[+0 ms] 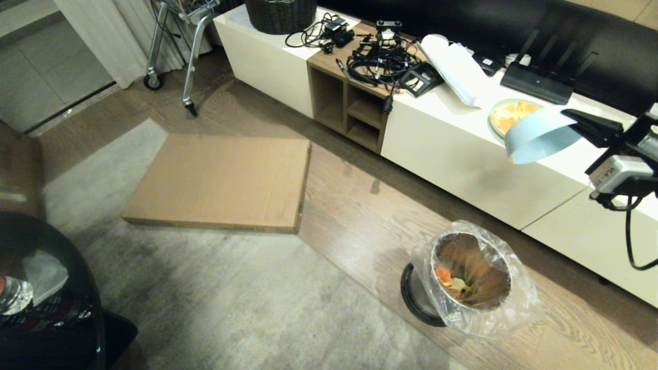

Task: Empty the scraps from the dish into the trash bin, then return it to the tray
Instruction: Put the bowl back to the table

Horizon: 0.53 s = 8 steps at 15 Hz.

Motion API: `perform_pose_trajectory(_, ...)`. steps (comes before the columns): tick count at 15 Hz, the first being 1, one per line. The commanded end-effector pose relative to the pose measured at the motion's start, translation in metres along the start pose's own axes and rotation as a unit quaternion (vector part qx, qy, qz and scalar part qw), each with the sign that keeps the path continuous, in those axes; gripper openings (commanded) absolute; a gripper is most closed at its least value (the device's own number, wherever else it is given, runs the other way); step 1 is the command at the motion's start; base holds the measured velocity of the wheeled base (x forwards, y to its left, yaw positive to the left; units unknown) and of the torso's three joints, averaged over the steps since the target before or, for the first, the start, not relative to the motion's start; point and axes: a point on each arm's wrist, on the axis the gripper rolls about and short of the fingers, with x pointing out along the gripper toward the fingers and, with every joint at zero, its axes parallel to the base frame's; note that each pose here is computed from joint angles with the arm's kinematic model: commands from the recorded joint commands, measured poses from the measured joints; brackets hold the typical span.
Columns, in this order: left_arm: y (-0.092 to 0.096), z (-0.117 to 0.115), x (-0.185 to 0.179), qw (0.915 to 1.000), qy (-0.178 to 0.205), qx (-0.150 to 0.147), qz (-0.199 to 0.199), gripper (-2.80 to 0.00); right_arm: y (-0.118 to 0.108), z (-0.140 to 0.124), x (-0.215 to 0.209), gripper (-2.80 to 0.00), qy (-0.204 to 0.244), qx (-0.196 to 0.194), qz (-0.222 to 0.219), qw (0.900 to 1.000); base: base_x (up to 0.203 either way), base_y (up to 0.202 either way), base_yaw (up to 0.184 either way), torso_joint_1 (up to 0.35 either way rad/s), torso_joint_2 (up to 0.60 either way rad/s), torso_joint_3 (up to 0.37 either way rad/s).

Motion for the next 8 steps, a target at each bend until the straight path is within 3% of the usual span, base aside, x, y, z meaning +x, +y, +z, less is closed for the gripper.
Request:
perform_pose_trajectory(1,0.0,0.0,0.0,1.0,0.0,0.0,0.0,-2.8,0.003,0.001,-0.003,-2.8,-0.002,-0.013,-0.005,1.0,0.0,0.0,0.0,0.0,0.0,0.0)
perform_pose_trajectory(6,0.0,0.0,0.0,1.0,0.0,0.0,0.0,-2.8,0.0,-0.001,-0.001,-2.8,-0.002,-0.011,-0.009,1.0,0.0,0.0,0.0,0.0,0.0,0.0)
perform_pose_trajectory(8,0.0,0.0,0.0,1.0,0.0,0.0,0.0,-2.8,-0.012,-0.006,0.004,-2.8,-0.005,-0.033,-0.028,0.999,0.0,0.0,0.0,0.0,0.0,0.0)
